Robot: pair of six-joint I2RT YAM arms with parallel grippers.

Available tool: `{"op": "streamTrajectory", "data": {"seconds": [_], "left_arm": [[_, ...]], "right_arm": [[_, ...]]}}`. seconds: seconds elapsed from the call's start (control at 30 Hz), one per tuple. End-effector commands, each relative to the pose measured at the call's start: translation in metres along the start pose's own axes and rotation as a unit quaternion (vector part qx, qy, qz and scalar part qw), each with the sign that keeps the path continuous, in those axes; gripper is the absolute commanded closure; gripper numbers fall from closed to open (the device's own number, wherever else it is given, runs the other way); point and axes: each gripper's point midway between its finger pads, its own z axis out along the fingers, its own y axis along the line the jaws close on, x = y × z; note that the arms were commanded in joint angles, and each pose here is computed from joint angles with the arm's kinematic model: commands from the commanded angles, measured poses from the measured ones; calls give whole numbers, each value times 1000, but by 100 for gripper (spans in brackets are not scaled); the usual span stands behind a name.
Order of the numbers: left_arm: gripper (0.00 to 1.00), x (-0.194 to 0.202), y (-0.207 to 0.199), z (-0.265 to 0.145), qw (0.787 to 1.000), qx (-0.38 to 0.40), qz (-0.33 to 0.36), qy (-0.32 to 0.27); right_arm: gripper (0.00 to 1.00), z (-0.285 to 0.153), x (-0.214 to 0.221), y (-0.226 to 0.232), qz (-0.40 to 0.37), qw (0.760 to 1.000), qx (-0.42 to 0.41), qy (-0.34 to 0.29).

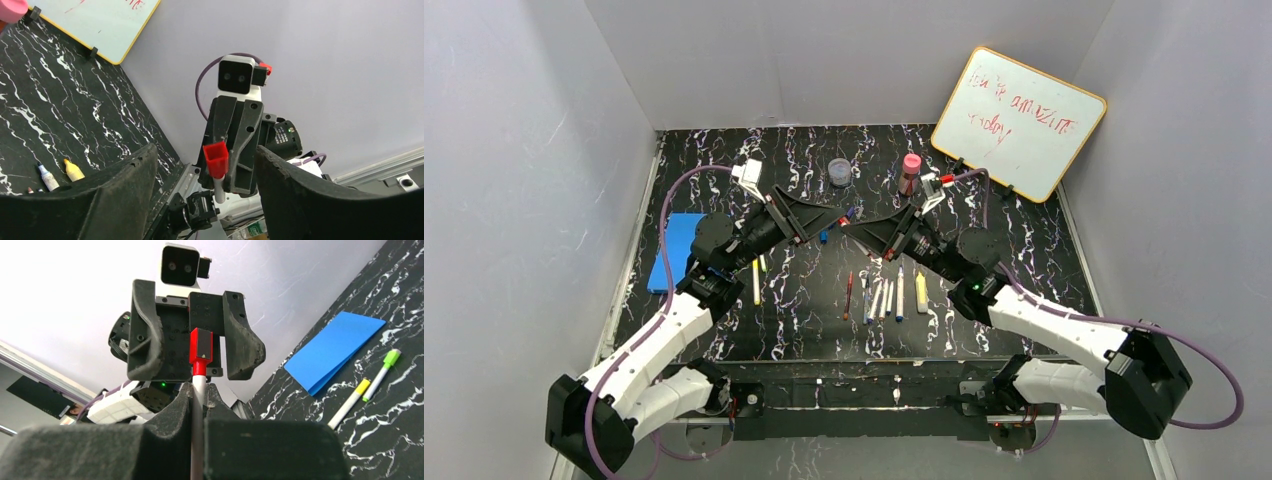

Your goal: Open the pen caps

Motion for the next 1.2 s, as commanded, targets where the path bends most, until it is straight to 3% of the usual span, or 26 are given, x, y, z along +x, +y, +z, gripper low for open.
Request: {"op": "streamTrajectory", "data": {"seconds": [0.0, 0.17, 0.53, 0.93, 1.0, 1.17], "left_arm": [[38, 0, -23, -6, 999, 34, 15, 4], [57, -6, -25, -6, 999, 31, 19, -12], [71, -12, -24, -3, 999, 25, 18, -25], [71, -11, -23, 3, 999, 22, 12, -20], [76, -9, -23, 5, 999, 23, 13, -18], [100, -7, -23, 5, 1000, 23, 15, -14]], "right_arm": [[99, 10, -30, 45, -9, 996, -78, -50], [99, 13, -26, 39, 4, 996, -79, -46], [99, 16, -21, 26, 13, 997, -62, -41], [99, 19, -13, 12, 14, 999, -39, -29], [99, 19, -12, 11, 14, 999, -38, -28], [99, 19, -8, 9, 12, 999, -37, -20]]}}
